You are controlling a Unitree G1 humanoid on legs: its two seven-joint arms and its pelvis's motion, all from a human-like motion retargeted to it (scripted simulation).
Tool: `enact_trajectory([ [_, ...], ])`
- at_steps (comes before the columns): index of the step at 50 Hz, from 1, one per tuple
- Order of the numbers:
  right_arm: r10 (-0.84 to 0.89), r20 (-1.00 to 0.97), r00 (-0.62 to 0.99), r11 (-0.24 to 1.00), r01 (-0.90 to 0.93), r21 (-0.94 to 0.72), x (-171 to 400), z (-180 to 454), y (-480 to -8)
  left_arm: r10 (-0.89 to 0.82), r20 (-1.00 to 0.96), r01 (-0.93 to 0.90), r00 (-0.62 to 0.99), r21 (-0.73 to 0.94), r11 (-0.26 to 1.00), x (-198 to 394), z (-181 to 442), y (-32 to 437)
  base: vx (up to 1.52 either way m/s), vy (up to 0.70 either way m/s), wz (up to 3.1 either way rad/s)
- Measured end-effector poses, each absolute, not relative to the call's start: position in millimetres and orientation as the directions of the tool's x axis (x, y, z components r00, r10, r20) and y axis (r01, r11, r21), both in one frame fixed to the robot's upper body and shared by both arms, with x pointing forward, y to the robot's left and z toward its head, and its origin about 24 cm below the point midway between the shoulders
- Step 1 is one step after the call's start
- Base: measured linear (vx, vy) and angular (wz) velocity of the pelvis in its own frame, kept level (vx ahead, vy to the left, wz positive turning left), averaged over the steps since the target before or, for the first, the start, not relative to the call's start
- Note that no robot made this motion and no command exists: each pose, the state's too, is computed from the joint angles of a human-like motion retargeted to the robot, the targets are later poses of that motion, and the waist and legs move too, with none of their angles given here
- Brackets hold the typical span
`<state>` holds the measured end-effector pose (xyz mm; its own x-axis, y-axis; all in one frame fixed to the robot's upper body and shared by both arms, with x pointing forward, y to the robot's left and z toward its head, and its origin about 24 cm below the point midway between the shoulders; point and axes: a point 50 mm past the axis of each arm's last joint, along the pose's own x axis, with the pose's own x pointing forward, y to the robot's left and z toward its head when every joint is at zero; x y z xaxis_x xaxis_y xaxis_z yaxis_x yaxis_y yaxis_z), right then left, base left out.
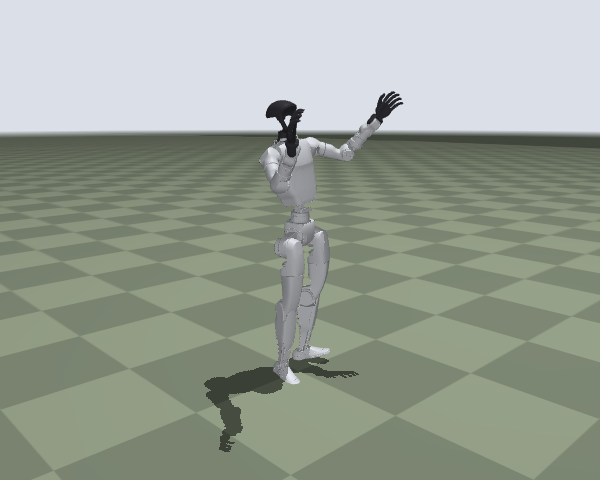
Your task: In place motions
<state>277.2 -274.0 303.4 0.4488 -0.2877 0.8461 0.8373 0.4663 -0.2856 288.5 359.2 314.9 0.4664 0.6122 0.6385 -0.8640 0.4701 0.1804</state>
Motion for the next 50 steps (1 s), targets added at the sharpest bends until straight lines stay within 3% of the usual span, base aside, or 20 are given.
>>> enact_trajectory([
  [4,-0.306,0.86,0.408,0.611,0.777,-0.151,274,299,-267,0.587,0.633,-0.85,0.504,0.246,0.465,294,311,354,0.0,0.0,0.0],
  [8,-0.176,0.923,0.342,0.618,0.768,-0.167,269,313,-247,0.417,0.759,-0.853,0.5,0.348,0.39,294,330,332,0.0,0.0,0.0],
  [12,0.147,0.953,0.266,0.531,0.792,-0.302,259,337,-206,0.108,0.912,-0.904,0.395,0.365,0.224,284,359,295,0.0,0.0,0.0],
  [15,0.368,0.914,0.169,0.403,0.857,-0.321,243,352,-177,-0.127,0.961,-0.966,0.244,0.252,0.052,266,378,272,0.0,0.0,0.0],
  [18,0.436,0.895,0.095,0.236,0.948,-0.215,229,366,-168,-0.218,0.959,-0.975,0.18,0.204,0.089,260,380,256,0.0,0.0,0.0],
  [22,0.337,0.938,0.077,0.198,0.969,-0.15,231,369,-184,-0.172,0.972,-0.978,0.16,0.18,0.105,256,378,266,0.0,0.0,0.0],
  [27,0.042,0.927,0.374,0.301,0.88,-0.368,276,335,-235,0.214,0.931,-0.949,0.295,0.26,0.175,268,343,328,0.0,0.0,0.0],
  [30,-0.167,0.821,0.546,0.358,0.809,-0.465,298,298,-272,0.474,0.809,-0.937,0.346,0.27,0.222,273,303,372,0.0,0.0,0.0],
  [35,-0.418,0.525,0.741,0.509,0.67,-0.54,311,212,-320,0.709,0.63,-0.94,0.318,0.308,0.147,238,239,434,0.0,0.0,0.0],
  [38,-0.457,0.292,0.84,0.623,0.537,-0.568,303,147,-332,0.795,0.486,-0.901,0.364,0.4,0.168,211,188,452,0.0,0.0,0.0],
  [42,-0.403,-0.081,0.912,0.713,0.257,-0.652,266,47,-332,0.872,0.134,-0.769,0.471,0.547,0.331,174,88,449,0.0,0.0,0.0],
  [46,-0.357,-0.523,0.774,0.779,-0.062,-0.624,200,-57,-315,0.768,-0.424,-0.515,0.48,0.572,0.638,129,-36,404,0.0,0.0,0.0],
  [50,-0.353,-0.84,0.411,0.815,-0.305,-0.492,114,-133,-290,0.418,-0.883,-0.342,0.213,0.334,0.878,65,-134,326,0.0,0.0,0.0],
])
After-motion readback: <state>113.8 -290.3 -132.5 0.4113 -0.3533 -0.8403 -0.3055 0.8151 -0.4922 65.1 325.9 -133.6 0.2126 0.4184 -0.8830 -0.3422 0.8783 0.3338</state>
